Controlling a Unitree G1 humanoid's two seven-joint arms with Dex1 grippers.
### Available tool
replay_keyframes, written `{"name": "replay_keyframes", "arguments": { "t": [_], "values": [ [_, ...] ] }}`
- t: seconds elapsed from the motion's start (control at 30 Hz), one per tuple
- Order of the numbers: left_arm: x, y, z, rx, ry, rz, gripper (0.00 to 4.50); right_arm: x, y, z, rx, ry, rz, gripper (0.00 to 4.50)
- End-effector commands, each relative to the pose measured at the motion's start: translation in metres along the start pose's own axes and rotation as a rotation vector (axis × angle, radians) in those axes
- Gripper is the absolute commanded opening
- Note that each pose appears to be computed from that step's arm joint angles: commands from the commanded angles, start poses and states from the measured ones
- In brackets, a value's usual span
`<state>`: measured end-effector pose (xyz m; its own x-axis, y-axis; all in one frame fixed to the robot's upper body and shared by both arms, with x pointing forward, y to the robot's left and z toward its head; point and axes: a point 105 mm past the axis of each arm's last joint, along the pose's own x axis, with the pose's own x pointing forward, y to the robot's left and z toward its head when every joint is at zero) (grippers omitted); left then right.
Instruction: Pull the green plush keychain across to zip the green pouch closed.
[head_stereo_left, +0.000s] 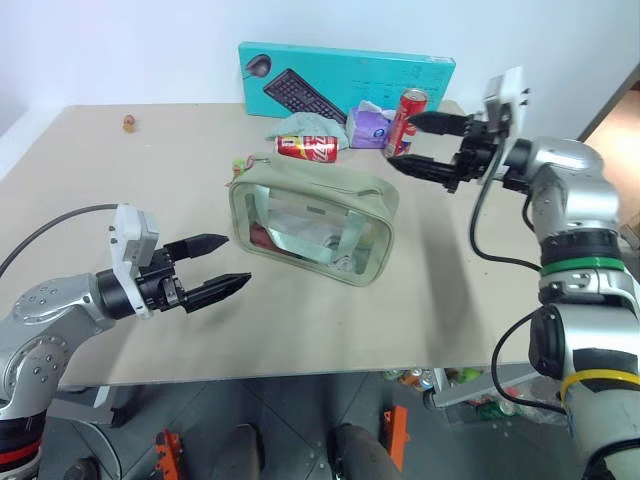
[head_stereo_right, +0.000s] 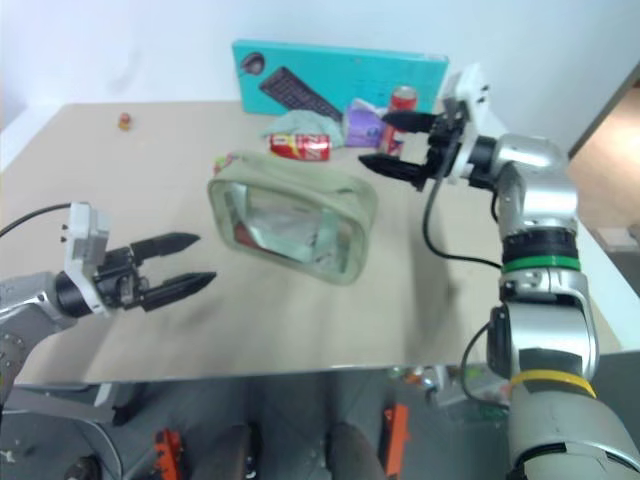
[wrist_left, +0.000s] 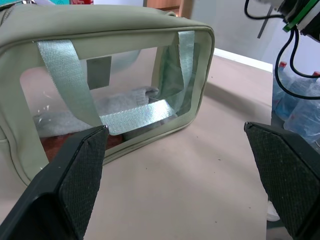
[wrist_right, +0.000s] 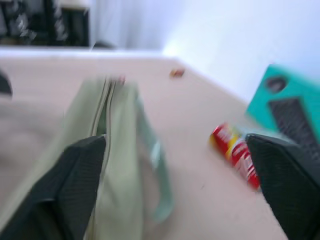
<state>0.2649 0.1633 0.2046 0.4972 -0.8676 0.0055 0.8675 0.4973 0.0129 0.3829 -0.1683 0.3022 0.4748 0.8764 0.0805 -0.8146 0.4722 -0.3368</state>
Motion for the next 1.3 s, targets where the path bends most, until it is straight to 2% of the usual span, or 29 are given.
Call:
{"name": "replay_keyframes", "arguments": {
  "t": [0.03, 0.13, 0.23, 0.3, 0.5, 0.73, 0.83, 1.1, 1.2, 1.3],
  "values": [
    [0.001, -0.002, 0.010, 0.039, -0.027, -0.024, 4.50, -0.011, 0.016, 0.021, -0.019, -0.051, -0.024, 4.48],
    [0.002, -0.003, 0.011, 0.039, -0.023, -0.038, 4.50, -0.013, 0.037, 0.019, -0.002, -0.048, -0.037, 4.48],
    [0.005, -0.001, 0.011, 0.046, -0.015, -0.056, 4.50, -0.010, 0.074, -0.004, 0.046, -0.005, -0.053, 4.48],
    [0.006, 0.000, 0.011, 0.047, -0.012, -0.066, 4.50, -0.009, 0.085, -0.012, 0.064, 0.005, -0.078, 4.48],
    [0.008, 0.003, 0.012, 0.052, -0.008, -0.077, 4.50, -0.010, 0.095, -0.021, 0.068, 0.042, -0.095, 4.48],
    [0.013, 0.000, 0.015, 0.061, -0.039, -0.091, 4.50, -0.011, 0.095, -0.044, 0.093, 0.088, -0.133, 4.48],
    [0.015, -0.008, 0.016, 0.080, -0.036, -0.140, 4.50, -0.010, 0.096, -0.056, 0.113, 0.112, -0.141, 4.48],
    [0.020, -0.029, 0.013, 0.164, 0.014, -0.268, 4.50, -0.007, 0.097, -0.063, 0.137, 0.109, -0.148, 4.48],
    [0.021, -0.032, 0.012, 0.183, 0.019, -0.300, 4.50, -0.006, 0.096, -0.062, 0.140, 0.099, -0.149, 3.73],
    [0.023, -0.028, 0.011, 0.193, 0.033, -0.295, 4.50, -0.004, 0.095, -0.062, 0.148, 0.083, -0.152, 2.69]
  ]
}}
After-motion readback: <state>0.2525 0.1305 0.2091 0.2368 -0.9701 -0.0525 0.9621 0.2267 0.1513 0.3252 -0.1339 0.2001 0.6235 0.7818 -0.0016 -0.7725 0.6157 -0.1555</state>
